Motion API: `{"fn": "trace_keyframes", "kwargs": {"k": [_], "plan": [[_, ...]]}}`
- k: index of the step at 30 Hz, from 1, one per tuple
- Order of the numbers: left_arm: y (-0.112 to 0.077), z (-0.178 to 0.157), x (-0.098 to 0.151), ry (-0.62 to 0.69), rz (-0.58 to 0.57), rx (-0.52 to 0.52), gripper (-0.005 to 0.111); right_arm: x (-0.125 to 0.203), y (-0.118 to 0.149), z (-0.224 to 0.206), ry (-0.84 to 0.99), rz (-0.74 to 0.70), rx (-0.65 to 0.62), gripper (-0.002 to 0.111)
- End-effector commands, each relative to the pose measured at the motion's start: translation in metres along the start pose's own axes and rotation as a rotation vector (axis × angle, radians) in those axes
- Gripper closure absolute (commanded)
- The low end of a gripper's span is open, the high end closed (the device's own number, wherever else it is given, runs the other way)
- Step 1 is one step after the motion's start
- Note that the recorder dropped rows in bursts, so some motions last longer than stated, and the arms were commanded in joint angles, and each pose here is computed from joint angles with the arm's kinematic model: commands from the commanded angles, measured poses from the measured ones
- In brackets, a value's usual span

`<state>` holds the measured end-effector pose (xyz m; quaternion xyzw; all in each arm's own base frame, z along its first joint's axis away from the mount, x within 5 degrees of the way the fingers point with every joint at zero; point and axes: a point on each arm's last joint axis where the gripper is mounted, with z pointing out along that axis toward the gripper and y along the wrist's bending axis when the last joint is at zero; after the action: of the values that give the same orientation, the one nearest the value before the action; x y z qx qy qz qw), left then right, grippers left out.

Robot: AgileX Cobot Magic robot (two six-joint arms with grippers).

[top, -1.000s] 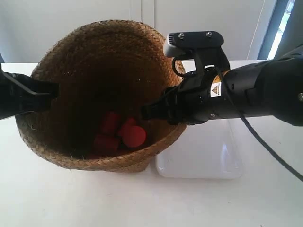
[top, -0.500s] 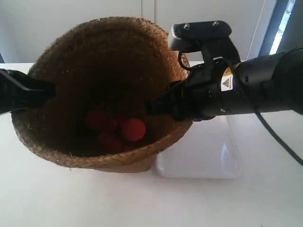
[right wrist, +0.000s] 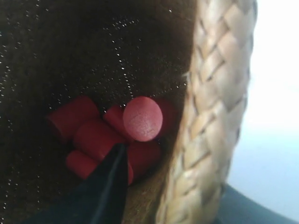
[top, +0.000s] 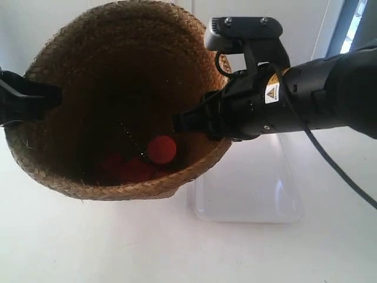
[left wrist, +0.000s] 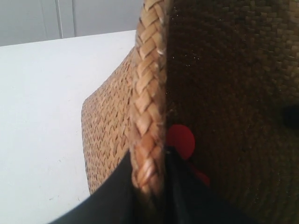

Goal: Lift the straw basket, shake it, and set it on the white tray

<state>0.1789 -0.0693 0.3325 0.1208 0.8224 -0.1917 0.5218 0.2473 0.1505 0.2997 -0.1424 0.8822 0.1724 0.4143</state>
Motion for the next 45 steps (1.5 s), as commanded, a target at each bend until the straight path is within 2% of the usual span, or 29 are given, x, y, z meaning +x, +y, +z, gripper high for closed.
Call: {"fn": "trace_keyframes", "kwargs": {"k": [1, 8, 11, 13, 16, 18, 19, 20, 22, 23, 24, 29, 37, 43, 45], "plan": [[0.001, -0.004, -0.006, -0.048, 0.068, -0.020, 0.107, 0.002, -0.003, 0.004, 0.034, -0.039, 0.019, 0.108], [0.006, 0.011, -0.003, -0.023, 0.039, -0.041, 0.107, 0.005, -0.003, 0.011, 0.056, -0.039, 0.023, 0.108], [0.007, 0.010, -0.009, -0.067, 0.041, -0.058, 0.107, -0.001, -0.002, 0.005, 0.029, -0.048, 0.018, 0.108], [0.003, -0.002, -0.023, -0.130, 0.056, -0.050, 0.107, -0.016, 0.002, -0.015, -0.015, -0.079, 0.009, 0.108], [-0.011, -0.035, -0.052, -0.239, 0.088, -0.008, 0.107, -0.044, 0.009, -0.069, -0.143, -0.094, -0.014, 0.108], [-0.018, -0.050, -0.053, -0.223, 0.136, 0.029, 0.107, -0.046, 0.011, -0.094, -0.249, -0.088, -0.042, 0.108], [-0.013, -0.036, -0.040, -0.158, 0.182, 0.010, 0.107, -0.038, 0.011, -0.085, -0.281, -0.096, -0.051, 0.108], [-0.005, -0.016, -0.020, -0.060, 0.175, -0.007, 0.107, -0.023, 0.009, -0.061, -0.259, -0.099, -0.053, 0.108], [0.008, 0.006, 0.005, 0.056, 0.021, -0.034, 0.107, 0.001, -0.001, -0.025, -0.101, -0.049, -0.014, 0.108], [0.009, 0.009, 0.007, 0.059, -0.037, -0.038, 0.107, 0.007, -0.004, -0.016, -0.036, -0.004, 0.002, 0.108], [0.008, 0.009, 0.006, 0.050, -0.044, -0.033, 0.107, 0.009, -0.003, -0.013, -0.017, 0.004, 0.002, 0.108], [0.004, -0.006, -0.011, -0.066, 0.029, -0.053, 0.107, 0.001, 0.000, -0.025, -0.101, -0.009, -0.018, 0.108], [0.004, -0.002, -0.007, -0.021, 0.029, -0.042, 0.107, 0.012, -0.003, -0.013, -0.004, -0.063, 0.008, 0.108], [0.006, 0.007, 0.002, 0.088, 0.061, -0.034, 0.107, 0.017, -0.004, -0.002, 0.040, -0.075, 0.017, 0.108], [0.007, 0.009, 0.002, 0.077, 0.058, -0.042, 0.107, 0.017, -0.004, 0.001, 0.041, -0.075, 0.017, 0.108]]}}
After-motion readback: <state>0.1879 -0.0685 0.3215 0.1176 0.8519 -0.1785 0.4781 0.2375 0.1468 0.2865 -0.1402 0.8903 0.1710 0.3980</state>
